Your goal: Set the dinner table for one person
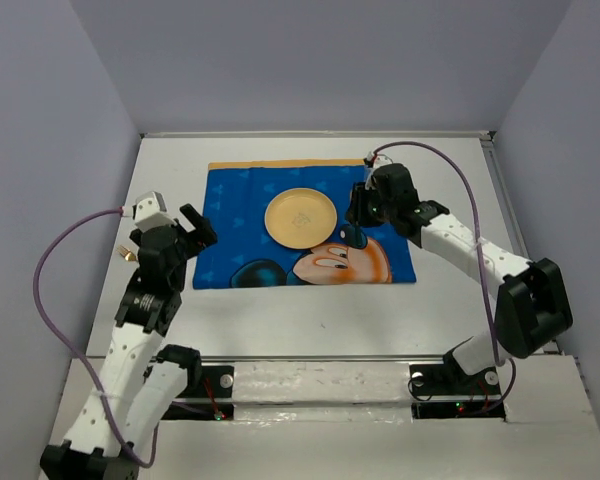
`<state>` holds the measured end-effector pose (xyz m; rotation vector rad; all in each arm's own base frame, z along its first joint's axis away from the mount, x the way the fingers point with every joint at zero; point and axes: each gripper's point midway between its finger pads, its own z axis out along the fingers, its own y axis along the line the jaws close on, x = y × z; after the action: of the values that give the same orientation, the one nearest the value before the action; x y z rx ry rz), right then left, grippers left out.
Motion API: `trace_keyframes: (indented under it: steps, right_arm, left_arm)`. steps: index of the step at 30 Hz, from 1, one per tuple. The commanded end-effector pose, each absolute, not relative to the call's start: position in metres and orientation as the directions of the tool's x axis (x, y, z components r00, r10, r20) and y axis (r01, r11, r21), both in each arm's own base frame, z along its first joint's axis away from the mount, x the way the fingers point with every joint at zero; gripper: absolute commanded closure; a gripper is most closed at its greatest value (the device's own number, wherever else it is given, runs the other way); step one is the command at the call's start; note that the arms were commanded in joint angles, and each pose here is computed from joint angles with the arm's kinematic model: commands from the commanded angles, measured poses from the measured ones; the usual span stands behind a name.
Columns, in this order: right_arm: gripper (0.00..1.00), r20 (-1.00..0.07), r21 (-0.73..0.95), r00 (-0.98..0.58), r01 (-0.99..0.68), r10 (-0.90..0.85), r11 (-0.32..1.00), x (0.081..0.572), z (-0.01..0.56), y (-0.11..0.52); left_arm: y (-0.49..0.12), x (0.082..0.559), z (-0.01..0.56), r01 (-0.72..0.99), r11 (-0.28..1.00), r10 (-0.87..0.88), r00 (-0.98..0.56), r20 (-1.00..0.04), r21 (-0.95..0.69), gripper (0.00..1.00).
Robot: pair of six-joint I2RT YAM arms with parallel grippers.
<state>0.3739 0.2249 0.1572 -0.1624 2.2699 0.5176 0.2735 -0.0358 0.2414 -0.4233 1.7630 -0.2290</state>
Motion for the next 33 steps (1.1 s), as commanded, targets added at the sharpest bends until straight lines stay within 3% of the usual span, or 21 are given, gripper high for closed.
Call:
trace_keyframes:
  steps: [1,5,13,17,23,29,33]
  right_arm:
    - [0.61,-0.745,0.363,-0.666,-0.382,0.019,0.850,0.348,0.163,0.239]
    - [0.61,-0.757,0.411,-0.652,-0.437,0.033,0.800,0.328,0.173,0.242]
    - [0.61,-0.767,0.431,-0.640,-0.461,0.046,0.776,0.324,0.176,0.246]
    - [0.61,-0.772,0.435,-0.633,-0.469,0.051,0.768,0.322,0.179,0.247]
    - [0.61,-0.775,0.455,-0.629,-0.493,0.057,0.742,0.315,0.187,0.250]
    - [0.61,-0.780,0.459,-0.622,-0.499,0.065,0.735,0.312,0.191,0.249]
    - [0.61,-0.776,0.460,-0.627,-0.492,0.066,0.739,0.314,0.189,0.250]
  left_arm:
    - [0.004,0.286,0.215,-0.345,0.863,-0.452,-0.206,-0.868,-0.368,0.01]
    - [0.061,0.286,0.184,-0.543,0.777,-0.492,-0.210,-0.845,-0.318,0.01]
    - [0.116,0.271,0.124,-0.759,0.612,-0.589,-0.249,-0.769,-0.223,0.01]
    - [0.130,0.266,0.091,-0.814,0.558,-0.643,-0.301,-0.704,-0.162,0.01]
    - [0.140,0.268,0.076,-0.836,0.490,-0.719,-0.227,-0.657,-0.247,0.09]
    - [0.156,0.275,0.065,-0.866,0.453,-0.724,-0.219,-0.654,-0.211,0.09]
    - [0.156,0.283,0.054,-0.869,0.446,-0.740,-0.222,-0.635,-0.216,0.18]
